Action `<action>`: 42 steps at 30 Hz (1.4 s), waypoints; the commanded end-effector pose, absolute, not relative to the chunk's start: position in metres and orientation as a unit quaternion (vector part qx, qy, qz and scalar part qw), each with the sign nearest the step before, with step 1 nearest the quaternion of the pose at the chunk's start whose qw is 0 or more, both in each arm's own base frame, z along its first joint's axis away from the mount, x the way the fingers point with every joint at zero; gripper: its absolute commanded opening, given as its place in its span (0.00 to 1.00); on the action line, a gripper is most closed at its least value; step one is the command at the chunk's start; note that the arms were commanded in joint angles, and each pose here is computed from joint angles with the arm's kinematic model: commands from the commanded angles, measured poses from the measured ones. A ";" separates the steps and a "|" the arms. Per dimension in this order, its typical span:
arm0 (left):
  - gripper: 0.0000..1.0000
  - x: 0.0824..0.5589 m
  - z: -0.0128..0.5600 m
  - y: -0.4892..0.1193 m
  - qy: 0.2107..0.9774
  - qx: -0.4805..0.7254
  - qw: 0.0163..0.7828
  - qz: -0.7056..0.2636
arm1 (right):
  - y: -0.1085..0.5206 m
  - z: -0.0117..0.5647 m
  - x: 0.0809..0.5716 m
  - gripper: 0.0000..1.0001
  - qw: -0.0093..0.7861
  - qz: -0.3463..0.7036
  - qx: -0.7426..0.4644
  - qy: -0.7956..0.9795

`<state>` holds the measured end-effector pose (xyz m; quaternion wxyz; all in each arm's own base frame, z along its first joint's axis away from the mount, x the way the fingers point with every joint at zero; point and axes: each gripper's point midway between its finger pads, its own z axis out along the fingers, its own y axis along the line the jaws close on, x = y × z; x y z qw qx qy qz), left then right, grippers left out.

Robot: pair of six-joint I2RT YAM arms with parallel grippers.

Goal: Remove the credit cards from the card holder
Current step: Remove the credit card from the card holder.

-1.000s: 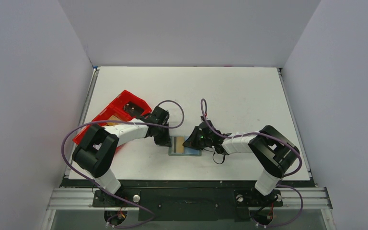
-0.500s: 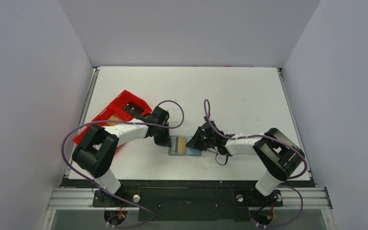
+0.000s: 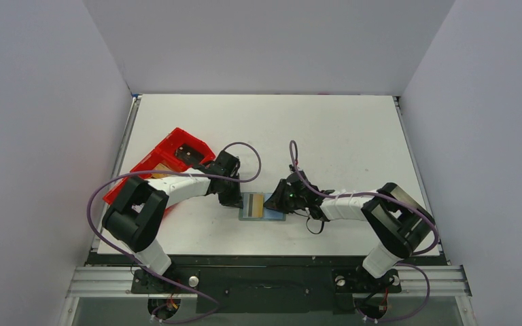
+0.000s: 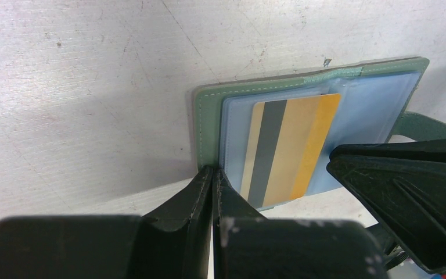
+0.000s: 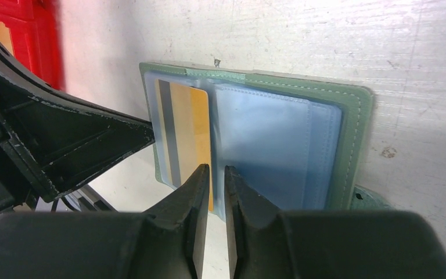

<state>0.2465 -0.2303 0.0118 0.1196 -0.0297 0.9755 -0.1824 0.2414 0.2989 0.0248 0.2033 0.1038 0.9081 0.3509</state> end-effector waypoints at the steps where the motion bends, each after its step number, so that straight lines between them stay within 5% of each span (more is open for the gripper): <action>1: 0.00 0.226 -0.029 -0.226 0.984 -0.018 0.090 -0.152 | 0.312 0.041 0.254 0.16 0.222 0.382 0.095 0.892; 28: 0.00 0.226 -0.031 -0.229 0.984 -0.013 0.085 -0.155 | 0.318 0.011 0.251 0.18 0.196 0.366 0.102 0.904; 37: 0.00 0.226 -0.032 -0.227 0.985 -0.013 0.085 -0.150 | 0.317 0.019 0.252 0.00 0.202 0.371 0.101 0.901; 42: 0.00 0.226 -0.032 -0.224 0.986 -0.016 0.085 -0.145 | 0.316 0.029 0.254 0.00 0.211 0.369 0.099 0.900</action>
